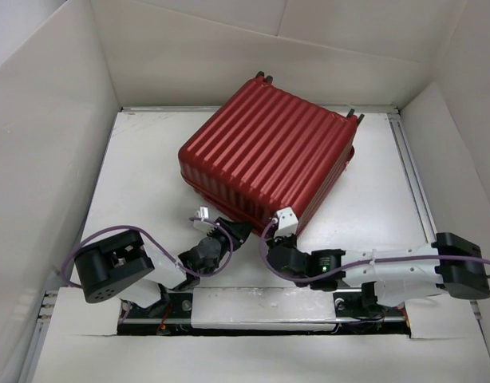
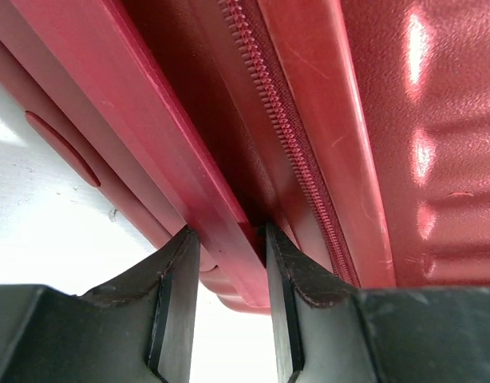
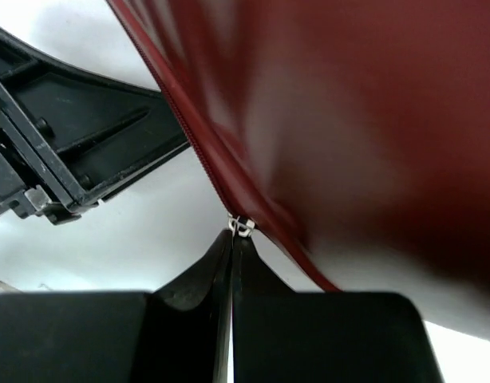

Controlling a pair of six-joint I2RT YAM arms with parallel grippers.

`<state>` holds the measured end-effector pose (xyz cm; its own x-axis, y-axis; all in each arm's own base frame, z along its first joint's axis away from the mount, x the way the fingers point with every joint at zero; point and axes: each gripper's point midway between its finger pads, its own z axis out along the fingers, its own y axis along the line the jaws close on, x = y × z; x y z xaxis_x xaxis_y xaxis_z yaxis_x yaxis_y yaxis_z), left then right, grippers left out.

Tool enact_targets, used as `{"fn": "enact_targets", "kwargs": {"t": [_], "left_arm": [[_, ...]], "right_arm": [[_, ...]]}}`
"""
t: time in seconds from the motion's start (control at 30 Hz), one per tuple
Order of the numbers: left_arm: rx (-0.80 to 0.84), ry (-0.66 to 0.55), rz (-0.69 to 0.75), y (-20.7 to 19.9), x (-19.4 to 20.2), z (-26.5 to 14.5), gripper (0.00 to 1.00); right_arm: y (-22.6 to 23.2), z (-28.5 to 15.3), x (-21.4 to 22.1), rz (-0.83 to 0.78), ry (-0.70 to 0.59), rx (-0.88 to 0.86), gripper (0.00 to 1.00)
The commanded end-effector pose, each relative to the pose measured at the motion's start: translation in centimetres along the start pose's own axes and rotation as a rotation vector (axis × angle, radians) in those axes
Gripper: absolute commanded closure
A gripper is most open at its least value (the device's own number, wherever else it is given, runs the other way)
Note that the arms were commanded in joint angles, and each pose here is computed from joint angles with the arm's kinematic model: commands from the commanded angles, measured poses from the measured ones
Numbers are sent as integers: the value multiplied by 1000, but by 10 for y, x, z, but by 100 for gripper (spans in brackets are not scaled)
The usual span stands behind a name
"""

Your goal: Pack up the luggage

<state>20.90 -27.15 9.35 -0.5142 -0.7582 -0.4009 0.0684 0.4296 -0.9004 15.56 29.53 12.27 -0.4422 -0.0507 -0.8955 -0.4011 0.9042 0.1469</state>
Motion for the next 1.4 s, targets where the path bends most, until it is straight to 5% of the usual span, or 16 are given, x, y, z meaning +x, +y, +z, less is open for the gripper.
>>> {"fn": "enact_targets", "kwargs": {"t": [0.0, 0.4, 0.6, 0.73, 0.77, 0.87, 1.03, 1.13, 1.2, 1.33, 1.37], "left_arm": [[201, 300, -10, -50, 58, -28, 100], [277, 309, -52, -66, 56, -37, 100], [245, 298, -31, -53, 51, -44, 100], [163, 267, 13, -33, 42, -45, 100], [173, 252, 4, -36, 36, -49, 93], [142, 213, 40, -30, 21, -56, 65], [84, 148, 98, -19, -6, -69, 37], [77, 118, 105, -20, -25, -84, 33], [6, 66, 147, -5, -42, -91, 30], [16, -134, 169, -35, -104, -108, 27], [35, -174, 160, -58, -122, -115, 27]], "right_arm": [[98, -23, -38, 157, -28, -337, 100], [142, -20, -110, 112, -129, -437, 100], [156, 1, -90, 82, -74, -432, 100], [150, -16, -93, 89, -91, -419, 69], [141, -27, -100, 93, -102, -411, 55], [128, -52, -117, 109, -121, -428, 43], [104, -74, -143, 102, -181, -422, 36], [78, -80, -169, 110, -230, -345, 34], [47, -69, -183, 115, -262, -215, 40], [-49, -47, -194, 183, -236, 90, 95], [-68, -46, -197, 231, -235, 135, 99]]}}
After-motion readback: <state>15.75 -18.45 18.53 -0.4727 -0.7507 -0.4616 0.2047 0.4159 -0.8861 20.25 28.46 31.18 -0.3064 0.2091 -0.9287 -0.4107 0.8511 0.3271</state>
